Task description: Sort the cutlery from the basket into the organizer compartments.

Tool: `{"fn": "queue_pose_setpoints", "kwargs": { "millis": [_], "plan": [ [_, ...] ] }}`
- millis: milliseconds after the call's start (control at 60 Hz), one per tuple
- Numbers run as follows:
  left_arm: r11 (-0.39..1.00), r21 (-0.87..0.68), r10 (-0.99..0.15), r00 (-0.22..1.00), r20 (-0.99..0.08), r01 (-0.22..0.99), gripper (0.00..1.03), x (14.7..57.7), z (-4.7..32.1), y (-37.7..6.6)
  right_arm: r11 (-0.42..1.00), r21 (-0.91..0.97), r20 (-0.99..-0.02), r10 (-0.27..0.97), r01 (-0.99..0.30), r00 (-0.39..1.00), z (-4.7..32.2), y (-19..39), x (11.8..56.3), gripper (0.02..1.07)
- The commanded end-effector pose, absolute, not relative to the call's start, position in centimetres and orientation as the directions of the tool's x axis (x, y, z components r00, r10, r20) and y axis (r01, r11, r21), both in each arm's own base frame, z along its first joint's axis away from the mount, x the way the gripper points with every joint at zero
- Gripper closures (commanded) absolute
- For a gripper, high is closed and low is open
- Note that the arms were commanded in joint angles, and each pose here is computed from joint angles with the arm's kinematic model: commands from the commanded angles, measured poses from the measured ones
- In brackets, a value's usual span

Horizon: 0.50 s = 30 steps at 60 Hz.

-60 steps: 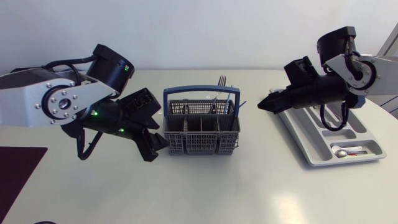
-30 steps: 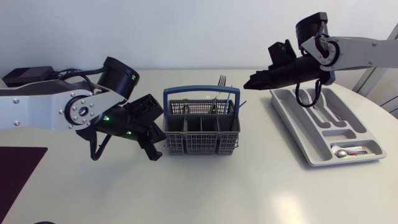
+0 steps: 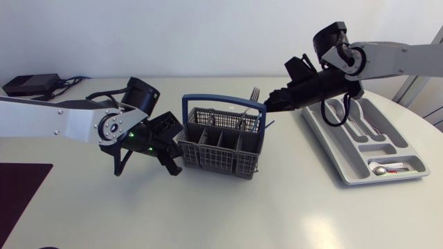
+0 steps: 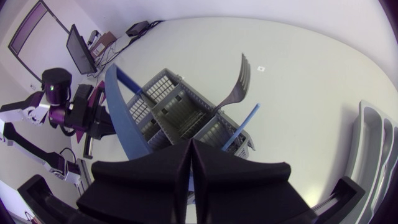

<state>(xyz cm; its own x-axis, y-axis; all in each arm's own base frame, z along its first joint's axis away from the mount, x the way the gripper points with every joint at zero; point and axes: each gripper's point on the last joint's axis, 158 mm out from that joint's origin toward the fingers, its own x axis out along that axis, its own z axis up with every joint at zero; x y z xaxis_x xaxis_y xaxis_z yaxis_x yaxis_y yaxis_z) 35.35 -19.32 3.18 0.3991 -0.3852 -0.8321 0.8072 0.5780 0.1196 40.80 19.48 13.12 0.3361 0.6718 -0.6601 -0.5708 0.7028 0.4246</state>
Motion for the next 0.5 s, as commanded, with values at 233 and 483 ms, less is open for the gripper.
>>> {"fn": "queue_pose_setpoints", "kwargs": {
  "millis": [233, 483],
  "plan": [
    [0.609, 0.152, -0.38, 0.454, -0.806, 0.779, 1.0, 38.0, 4.2, -17.9, 0.715, 0.404, -0.648, 0.664, -0.57, 0.373, 15.2, 17.3, 36.3, 1.02],
    [0.614, 0.148, -0.375, 0.452, -0.809, 0.775, 1.0, 37.9, 3.9, -17.6, 0.8, 0.386, -0.658, 0.588, -0.46, 0.471, 11.9, 10.3, 37.3, 1.02]
  ]
}}
